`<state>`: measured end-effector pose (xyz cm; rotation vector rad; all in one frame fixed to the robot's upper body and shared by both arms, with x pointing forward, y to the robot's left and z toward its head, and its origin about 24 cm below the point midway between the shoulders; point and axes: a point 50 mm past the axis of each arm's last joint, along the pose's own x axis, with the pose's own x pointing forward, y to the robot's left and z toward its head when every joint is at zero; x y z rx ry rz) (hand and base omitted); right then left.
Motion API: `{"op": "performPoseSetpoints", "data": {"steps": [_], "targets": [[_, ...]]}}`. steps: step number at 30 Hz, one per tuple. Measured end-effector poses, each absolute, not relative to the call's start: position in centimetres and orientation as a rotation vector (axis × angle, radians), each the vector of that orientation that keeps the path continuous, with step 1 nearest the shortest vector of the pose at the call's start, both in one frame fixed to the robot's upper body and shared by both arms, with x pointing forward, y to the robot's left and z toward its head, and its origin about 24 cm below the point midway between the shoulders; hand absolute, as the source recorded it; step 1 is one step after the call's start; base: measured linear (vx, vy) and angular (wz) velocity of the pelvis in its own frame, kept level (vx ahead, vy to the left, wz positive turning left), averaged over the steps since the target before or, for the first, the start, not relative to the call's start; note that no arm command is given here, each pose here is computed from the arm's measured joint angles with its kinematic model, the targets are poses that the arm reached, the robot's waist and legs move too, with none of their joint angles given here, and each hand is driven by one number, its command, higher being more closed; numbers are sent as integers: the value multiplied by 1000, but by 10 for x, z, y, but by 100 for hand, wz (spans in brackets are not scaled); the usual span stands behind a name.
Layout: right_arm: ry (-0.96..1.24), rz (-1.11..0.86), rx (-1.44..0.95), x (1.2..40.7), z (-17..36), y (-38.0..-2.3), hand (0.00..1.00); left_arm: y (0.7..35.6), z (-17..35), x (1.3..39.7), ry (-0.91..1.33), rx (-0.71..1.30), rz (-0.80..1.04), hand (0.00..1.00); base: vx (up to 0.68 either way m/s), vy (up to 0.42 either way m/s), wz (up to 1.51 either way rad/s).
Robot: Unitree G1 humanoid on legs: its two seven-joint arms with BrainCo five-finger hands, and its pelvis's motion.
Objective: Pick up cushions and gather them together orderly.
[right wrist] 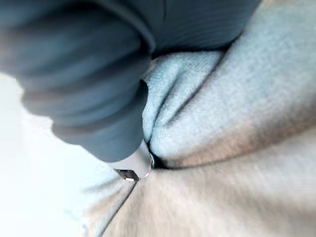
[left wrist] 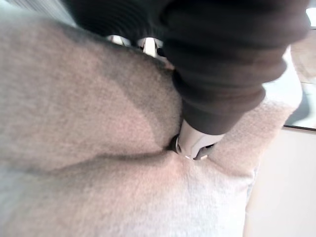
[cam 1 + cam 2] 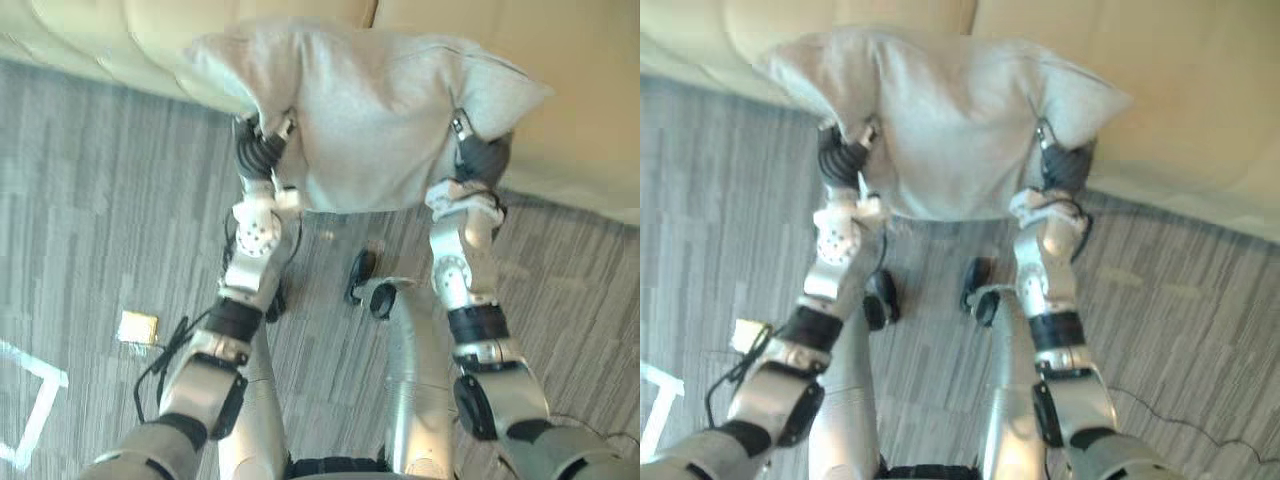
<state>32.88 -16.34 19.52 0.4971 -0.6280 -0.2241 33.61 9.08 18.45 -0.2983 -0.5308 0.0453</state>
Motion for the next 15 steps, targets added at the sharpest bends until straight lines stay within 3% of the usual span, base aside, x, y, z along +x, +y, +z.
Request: {"op": "performPoseSetpoints", "data": {"steps": [4, 9, 15], "targets": [[-608, -271, 439, 300, 167, -171, 100, 80, 149, 311, -452, -343, 16, 100, 110, 17, 0], [-489, -248, 363, 264, 124, -160, 100, 91, 108, 278, -338, -398, 59, 100, 174, 52, -17], [-376, -230, 326, 249, 94, -159, 100, 94, 82, 256, -260, -428, 57, 100, 133, 92, -34]]}}
